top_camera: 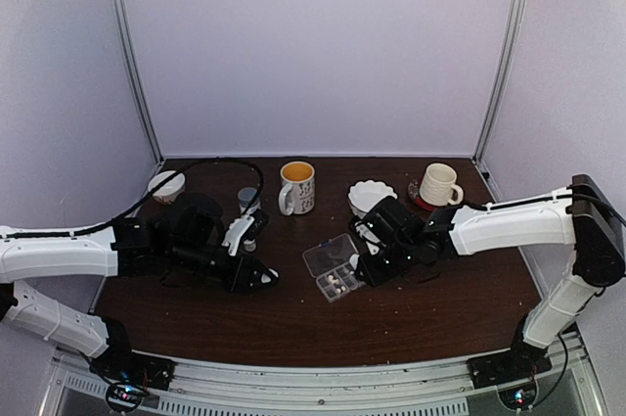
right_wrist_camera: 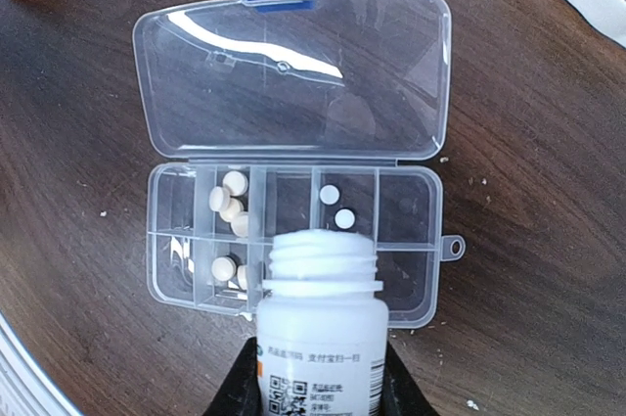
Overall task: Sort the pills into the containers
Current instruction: Pour the pill into the compartment of the pill container.
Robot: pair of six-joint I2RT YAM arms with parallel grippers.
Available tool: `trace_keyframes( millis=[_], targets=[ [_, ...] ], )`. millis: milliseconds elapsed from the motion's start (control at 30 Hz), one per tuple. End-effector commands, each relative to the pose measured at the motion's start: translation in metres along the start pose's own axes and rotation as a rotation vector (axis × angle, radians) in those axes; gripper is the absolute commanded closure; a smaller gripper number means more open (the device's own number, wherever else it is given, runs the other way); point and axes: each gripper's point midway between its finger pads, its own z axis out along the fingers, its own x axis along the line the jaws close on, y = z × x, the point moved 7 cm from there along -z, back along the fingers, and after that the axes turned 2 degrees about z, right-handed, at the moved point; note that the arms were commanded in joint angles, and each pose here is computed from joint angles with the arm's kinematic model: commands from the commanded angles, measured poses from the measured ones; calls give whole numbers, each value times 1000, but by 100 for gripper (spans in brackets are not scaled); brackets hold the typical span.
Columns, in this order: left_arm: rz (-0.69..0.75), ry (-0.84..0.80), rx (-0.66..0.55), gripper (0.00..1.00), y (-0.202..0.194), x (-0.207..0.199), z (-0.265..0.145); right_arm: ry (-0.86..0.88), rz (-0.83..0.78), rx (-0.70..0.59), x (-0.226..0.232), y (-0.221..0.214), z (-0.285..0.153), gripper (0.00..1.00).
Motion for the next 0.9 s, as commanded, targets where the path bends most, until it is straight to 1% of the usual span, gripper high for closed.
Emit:
trace_keyframes(
  millis=[0,100,200,267,400,567,733,867],
  targets=[
    [28,-28,-65,100,14,-7,-8,20,19,-22,-1,-7,-7,100],
    [28,-27,-67,100,14,-7,-10,-6,12,-32,-2,-3,-5,100],
    [31,-26,-67,100,14,-8,-11,-19,-11,1,3,7,1,100],
    [31,-27,-65,100,15,-8,-11,-5,-7,17,4,3,4,100],
    [29,-31,-71,100,15,-8,-11,18,10,-14,0,-8,-4,100],
    [32,-31,-69,100,16,-8,-9,-16,-12,23,0,-5,-1,100],
    [32,-38,-60,100,16,-9,-7,10,12,1,-2,-12,-8,100],
    [31,-38,-63,100,16,-9,-7,-4,6,-7,-3,-10,-10,100]
  ],
)
